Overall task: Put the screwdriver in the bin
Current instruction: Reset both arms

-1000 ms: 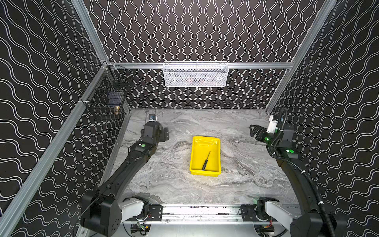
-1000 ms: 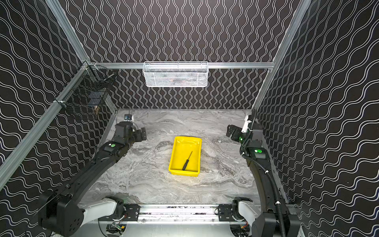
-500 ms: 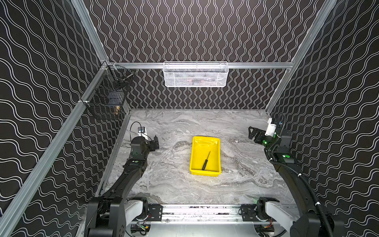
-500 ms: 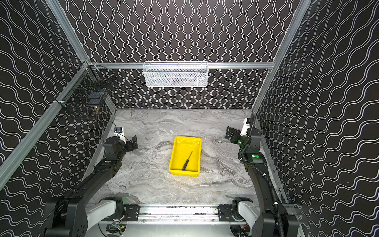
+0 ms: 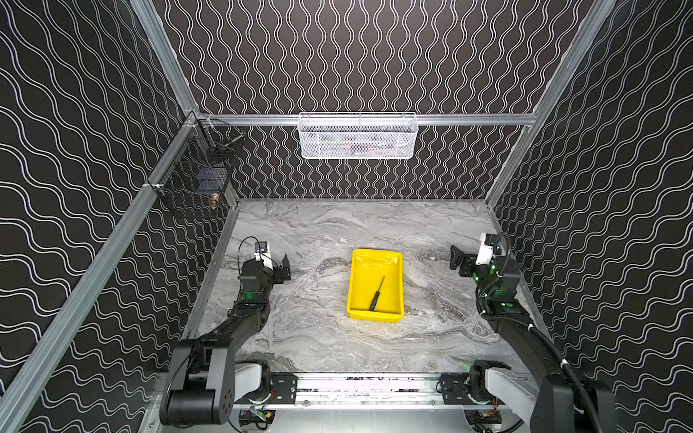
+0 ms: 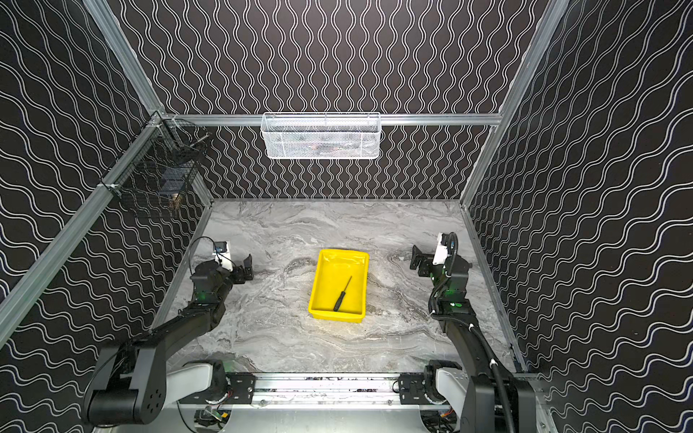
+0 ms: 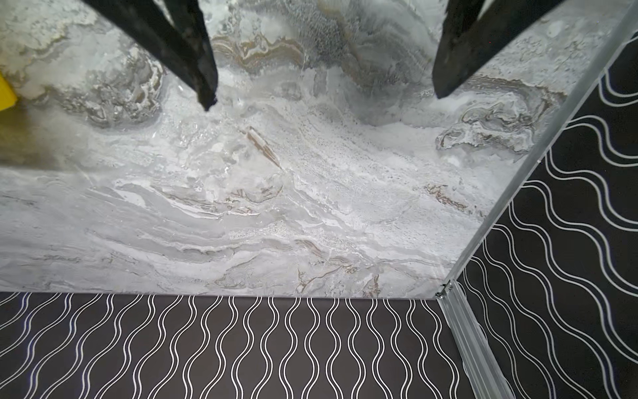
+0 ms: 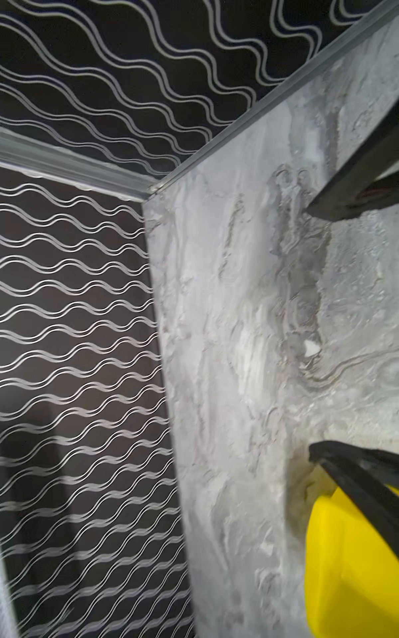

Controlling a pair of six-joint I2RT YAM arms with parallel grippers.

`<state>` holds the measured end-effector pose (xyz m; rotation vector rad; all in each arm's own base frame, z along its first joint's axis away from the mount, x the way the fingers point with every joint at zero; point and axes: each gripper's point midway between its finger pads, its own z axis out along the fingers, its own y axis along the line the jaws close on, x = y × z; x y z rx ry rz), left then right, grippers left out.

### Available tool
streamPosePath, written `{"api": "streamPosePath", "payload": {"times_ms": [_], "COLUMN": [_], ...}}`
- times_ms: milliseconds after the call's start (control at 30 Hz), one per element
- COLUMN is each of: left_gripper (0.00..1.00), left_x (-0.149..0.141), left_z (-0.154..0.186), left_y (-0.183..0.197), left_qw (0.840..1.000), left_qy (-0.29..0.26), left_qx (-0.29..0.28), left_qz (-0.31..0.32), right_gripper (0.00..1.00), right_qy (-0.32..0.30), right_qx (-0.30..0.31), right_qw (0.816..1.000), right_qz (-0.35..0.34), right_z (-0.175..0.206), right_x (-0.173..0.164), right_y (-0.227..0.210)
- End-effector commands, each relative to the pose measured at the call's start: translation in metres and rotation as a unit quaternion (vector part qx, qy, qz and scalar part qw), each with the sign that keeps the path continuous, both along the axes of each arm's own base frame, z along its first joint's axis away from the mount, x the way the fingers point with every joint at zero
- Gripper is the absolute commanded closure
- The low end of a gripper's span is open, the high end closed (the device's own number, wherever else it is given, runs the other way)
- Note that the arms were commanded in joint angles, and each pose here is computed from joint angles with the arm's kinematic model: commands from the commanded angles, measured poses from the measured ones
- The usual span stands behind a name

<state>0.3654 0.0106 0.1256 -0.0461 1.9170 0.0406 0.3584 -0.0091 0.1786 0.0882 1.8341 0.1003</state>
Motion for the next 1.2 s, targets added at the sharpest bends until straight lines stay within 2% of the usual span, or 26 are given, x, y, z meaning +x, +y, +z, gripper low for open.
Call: {"api": "streamPosePath", "payload": {"times_ms": [0,167,200,300,467,667,867,1033,1167], "left_gripper": [0.01,0.01,0.01,0.01,0.01,0.01,0.01,0.01,0.01], "left_x": [0.01,0.016,0.017,0.02,0.028,0.04,0.038,0.038,0.034], "left_z": [0.022,0.007,0.0,-0.014,-0.033,-0.04,-0.04,-0.04,-0.037], "left_y": [0.001,0.003,0.004,0.001,-0.005,-0.015,-0.021,-0.022,-0.024], "left_qw": [0.998,0.998,0.999,0.999,0.999,0.996,0.995,0.994,0.994], "left_qy": [-0.059,-0.055,-0.041,-0.033,-0.014,0.013,0.006,0.004,-0.009], "left_qx": [0.008,0.004,0.002,-0.002,-0.006,-0.007,-0.006,-0.006,0.0], "left_qz": [-0.015,-0.014,-0.017,-0.028,-0.051,-0.086,-0.102,-0.106,-0.112], "right_gripper": [0.01,0.01,0.01,0.01,0.01,0.01,0.01,0.01,0.01], "right_qy": [-0.081,-0.101,-0.108,-0.068,-0.075,-0.086,-0.11,-0.078,-0.038], "right_qx": [-0.018,-0.033,-0.036,-0.03,-0.038,-0.039,-0.04,-0.039,-0.021], "right_qw": [0.997,0.994,0.993,0.997,0.996,0.996,0.993,0.996,0.999], "right_qz": [-0.003,-0.011,-0.008,-0.007,0.015,0.008,0.0,0.01,-0.014], "right_z": [0.02,-0.005,-0.007,-0.025,-0.03,-0.041,-0.045,-0.053,-0.063], "right_x": [0.005,0.002,0.001,0.005,0.009,0.004,-0.001,0.013,0.023], "right_y": [-0.002,-0.005,-0.004,-0.004,0.002,0.001,-0.001,0.002,-0.008]}}
